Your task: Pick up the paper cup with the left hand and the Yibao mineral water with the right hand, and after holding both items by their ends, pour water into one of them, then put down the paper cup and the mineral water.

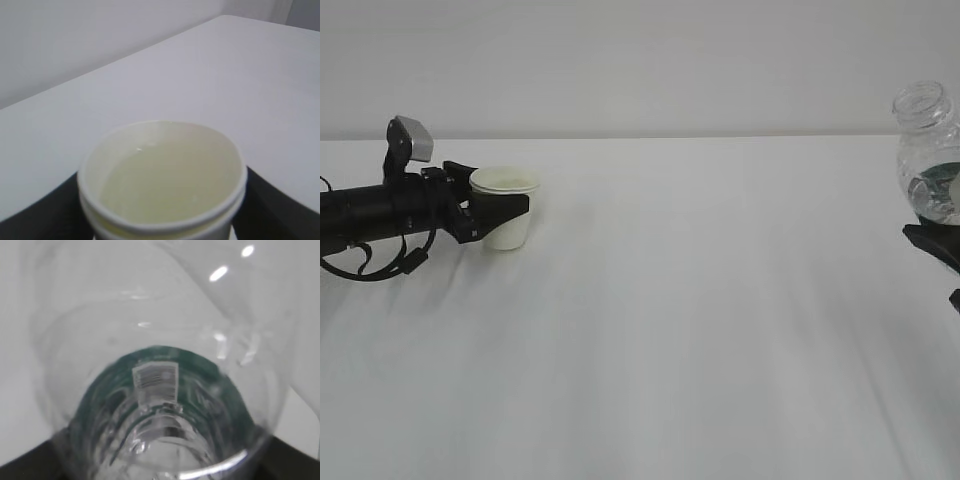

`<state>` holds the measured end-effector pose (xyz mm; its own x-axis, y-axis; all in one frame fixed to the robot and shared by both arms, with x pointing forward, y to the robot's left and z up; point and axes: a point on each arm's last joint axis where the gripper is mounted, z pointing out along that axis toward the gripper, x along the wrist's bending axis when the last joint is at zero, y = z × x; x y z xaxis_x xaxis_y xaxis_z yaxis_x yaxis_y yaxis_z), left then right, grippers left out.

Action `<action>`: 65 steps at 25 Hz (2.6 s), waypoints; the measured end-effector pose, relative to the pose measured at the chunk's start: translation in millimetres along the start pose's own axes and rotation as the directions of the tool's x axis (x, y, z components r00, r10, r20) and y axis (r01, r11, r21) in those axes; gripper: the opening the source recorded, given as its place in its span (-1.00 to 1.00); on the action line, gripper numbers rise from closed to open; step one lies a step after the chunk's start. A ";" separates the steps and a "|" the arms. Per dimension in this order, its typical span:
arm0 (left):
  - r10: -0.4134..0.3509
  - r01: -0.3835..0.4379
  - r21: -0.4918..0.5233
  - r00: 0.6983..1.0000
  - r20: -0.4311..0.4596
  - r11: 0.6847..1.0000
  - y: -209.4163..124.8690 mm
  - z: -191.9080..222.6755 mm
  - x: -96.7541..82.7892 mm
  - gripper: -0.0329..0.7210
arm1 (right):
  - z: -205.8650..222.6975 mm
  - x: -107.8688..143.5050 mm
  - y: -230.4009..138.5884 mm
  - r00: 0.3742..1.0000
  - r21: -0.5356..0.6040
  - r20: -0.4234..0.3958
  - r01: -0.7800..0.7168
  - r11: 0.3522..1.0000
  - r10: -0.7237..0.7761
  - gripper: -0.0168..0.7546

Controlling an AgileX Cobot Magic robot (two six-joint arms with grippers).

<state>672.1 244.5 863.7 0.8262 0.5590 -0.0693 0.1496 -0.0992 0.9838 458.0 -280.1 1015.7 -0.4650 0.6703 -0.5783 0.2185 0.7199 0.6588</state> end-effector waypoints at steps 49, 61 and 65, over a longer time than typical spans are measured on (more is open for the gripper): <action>-0.049 0.049 0.050 0.999 0.008 0.998 -27.3 -20.0 12.1 0.65 | 0.0 0.1 0.1 1.000 -0.002 -0.001 -0.002 1.000 0.002 0.22; -0.053 0.053 0.049 0.999 0.007 0.997 -27.2 -20.0 12.3 0.65 | 0.0 0.1 0.1 1.000 -0.002 -0.001 -0.002 1.000 0.002 0.22; -0.070 0.068 0.069 0.997 0.029 0.995 -28.9 -20.7 10.3 0.73 | 0.0 0.1 0.1 1.000 -0.002 -0.001 -0.002 1.000 0.002 0.22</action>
<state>665.1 270.1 838.0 0.8291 0.5404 -0.1430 0.2426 -0.1174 0.9630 458.0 -279.9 1015.7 -0.4655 0.6714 -0.5766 0.2180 0.7184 0.6606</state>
